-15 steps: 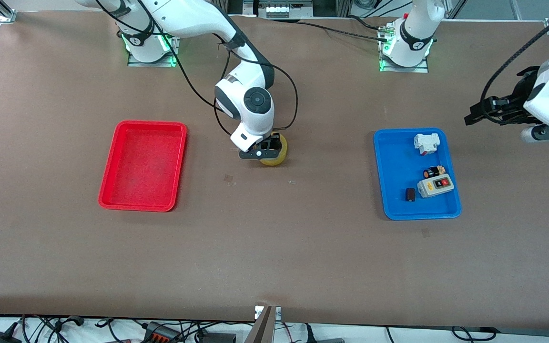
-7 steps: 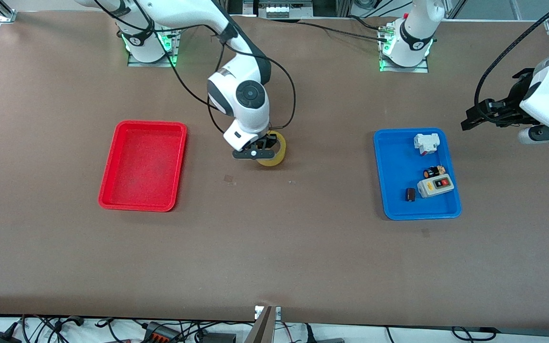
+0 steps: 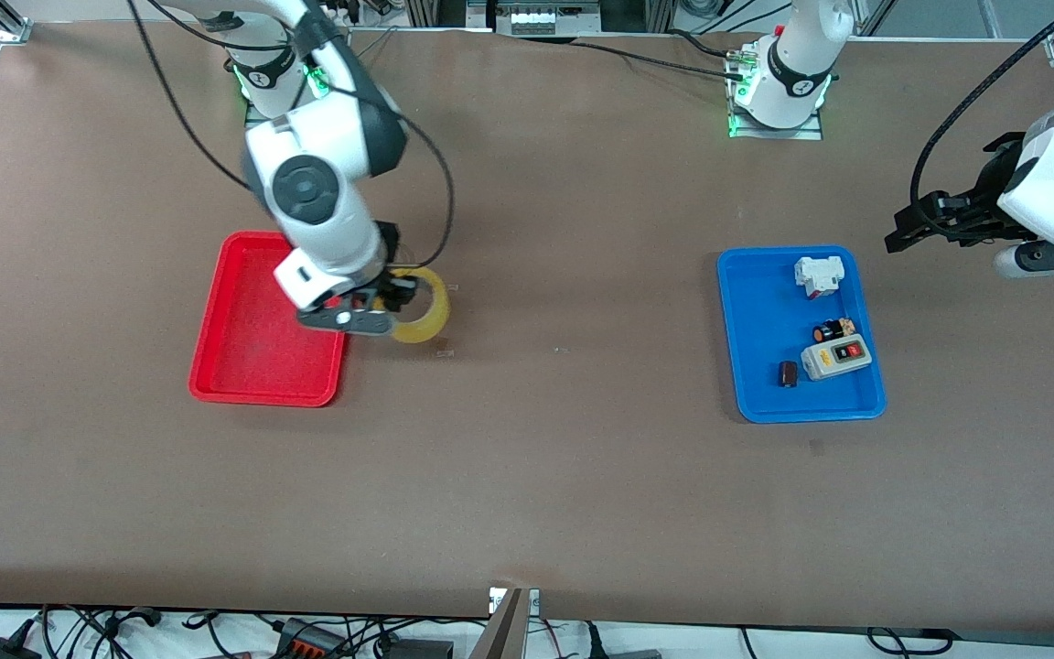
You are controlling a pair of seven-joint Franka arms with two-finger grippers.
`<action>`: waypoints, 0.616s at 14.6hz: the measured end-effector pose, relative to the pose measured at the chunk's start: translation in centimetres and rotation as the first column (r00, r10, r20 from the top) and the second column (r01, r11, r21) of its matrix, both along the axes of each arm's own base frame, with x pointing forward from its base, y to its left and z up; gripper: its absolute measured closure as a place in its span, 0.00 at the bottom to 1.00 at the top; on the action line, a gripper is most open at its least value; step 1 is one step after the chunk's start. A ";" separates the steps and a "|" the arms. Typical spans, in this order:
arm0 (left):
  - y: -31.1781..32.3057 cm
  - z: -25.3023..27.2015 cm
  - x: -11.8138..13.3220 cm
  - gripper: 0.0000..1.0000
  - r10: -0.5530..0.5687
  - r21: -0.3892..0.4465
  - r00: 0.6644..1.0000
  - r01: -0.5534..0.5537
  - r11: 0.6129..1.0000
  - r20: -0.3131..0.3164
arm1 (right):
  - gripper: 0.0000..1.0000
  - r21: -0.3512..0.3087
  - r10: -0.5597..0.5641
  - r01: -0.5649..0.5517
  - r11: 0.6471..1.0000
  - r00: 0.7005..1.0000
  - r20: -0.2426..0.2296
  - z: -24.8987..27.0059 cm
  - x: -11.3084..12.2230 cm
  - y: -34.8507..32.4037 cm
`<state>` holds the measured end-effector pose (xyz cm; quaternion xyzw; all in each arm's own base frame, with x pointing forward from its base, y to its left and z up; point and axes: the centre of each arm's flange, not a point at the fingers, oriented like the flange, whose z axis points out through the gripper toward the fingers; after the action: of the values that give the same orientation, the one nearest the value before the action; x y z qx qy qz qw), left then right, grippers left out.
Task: Place and move tape with both arms
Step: 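Carry the tape roll with the right gripper into the red tray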
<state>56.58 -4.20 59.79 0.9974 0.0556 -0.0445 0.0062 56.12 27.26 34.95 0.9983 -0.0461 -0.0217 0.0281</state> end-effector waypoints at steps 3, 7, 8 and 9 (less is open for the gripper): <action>-0.1 -0.1 0.0 0.00 -0.001 0.000 1.000 0.001 1.000 0.000 | 0.76 -0.007 0.015 -0.016 1.000 0.998 -0.054 -3.0 0.3 -8.3; -0.3 -0.1 0.2 0.00 0.000 -0.011 1.000 0.000 1.000 0.009 | 0.76 0.014 0.061 -0.060 0.998 0.996 -0.062 -7.6 -2.6 -16.0; -0.3 -0.1 0.2 0.00 0.000 -0.012 1.000 0.000 1.000 0.009 | 0.76 0.018 0.065 -0.064 0.998 0.996 -0.061 -8.4 -3.1 -17.6; -0.3 -0.1 0.2 0.00 0.000 -0.013 1.000 0.000 1.000 0.012 | 0.76 0.022 0.070 -0.068 0.997 0.996 -0.063 -9.1 -3.3 -19.4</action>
<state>56.78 -4.47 59.73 0.9976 0.0554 -0.0389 0.0129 52.80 7.84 25.84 0.9983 -0.0104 -0.0531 0.0205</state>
